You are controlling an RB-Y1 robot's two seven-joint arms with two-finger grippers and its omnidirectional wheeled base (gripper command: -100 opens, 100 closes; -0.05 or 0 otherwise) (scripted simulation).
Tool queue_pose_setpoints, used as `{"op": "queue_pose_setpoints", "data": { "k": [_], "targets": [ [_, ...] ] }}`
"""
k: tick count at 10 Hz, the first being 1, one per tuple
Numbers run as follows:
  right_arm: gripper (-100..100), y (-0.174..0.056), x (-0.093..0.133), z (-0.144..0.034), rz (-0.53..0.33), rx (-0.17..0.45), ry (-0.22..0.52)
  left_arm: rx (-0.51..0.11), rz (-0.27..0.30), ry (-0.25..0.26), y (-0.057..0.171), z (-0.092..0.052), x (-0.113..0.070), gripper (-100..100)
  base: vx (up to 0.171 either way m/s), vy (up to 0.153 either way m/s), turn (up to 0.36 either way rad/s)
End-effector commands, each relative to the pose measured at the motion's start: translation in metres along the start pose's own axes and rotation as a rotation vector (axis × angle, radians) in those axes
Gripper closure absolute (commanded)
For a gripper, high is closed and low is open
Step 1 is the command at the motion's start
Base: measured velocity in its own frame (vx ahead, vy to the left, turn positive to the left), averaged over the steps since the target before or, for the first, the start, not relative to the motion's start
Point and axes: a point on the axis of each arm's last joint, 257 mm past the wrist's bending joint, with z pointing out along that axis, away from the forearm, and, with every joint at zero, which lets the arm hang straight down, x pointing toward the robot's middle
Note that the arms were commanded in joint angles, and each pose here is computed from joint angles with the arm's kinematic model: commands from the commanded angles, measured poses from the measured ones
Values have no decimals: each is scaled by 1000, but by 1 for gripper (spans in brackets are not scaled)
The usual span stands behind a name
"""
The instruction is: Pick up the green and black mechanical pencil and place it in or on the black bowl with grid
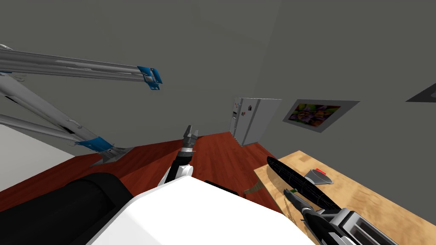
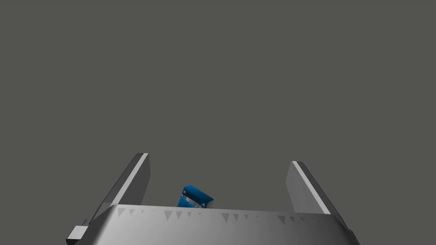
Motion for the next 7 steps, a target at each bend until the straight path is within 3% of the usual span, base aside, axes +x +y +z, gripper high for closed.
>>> {"op": "queue_pose_setpoints", "data": {
  "k": [1, 2, 3, 4, 6, 7],
  "targets": [
    [100, 0, 0, 0, 0, 0, 0, 0, 0, 0, 0, 0, 0, 0, 0, 0, 0],
    [100, 0, 0, 0, 0, 0, 0, 0, 0, 0, 0, 0, 0, 0, 0, 0, 0],
    [0, 0, 0, 0, -1, 1, 0, 0, 0, 0, 0, 0, 0, 0, 0, 0, 0],
    [100, 0, -3, -4, 1, -4, 1, 0, 0, 0, 0, 0, 0, 0, -14, 8, -53],
    [100, 0, -4, -5, -2, -6, 0, 0, 0, 0, 0, 0, 0, 0, -19, 22, -46],
    [0, -1, -3, -6, -1, -6, 1, 0, 0, 0, 0, 0, 0, 0, 0, 0, 0]
  ]
}}
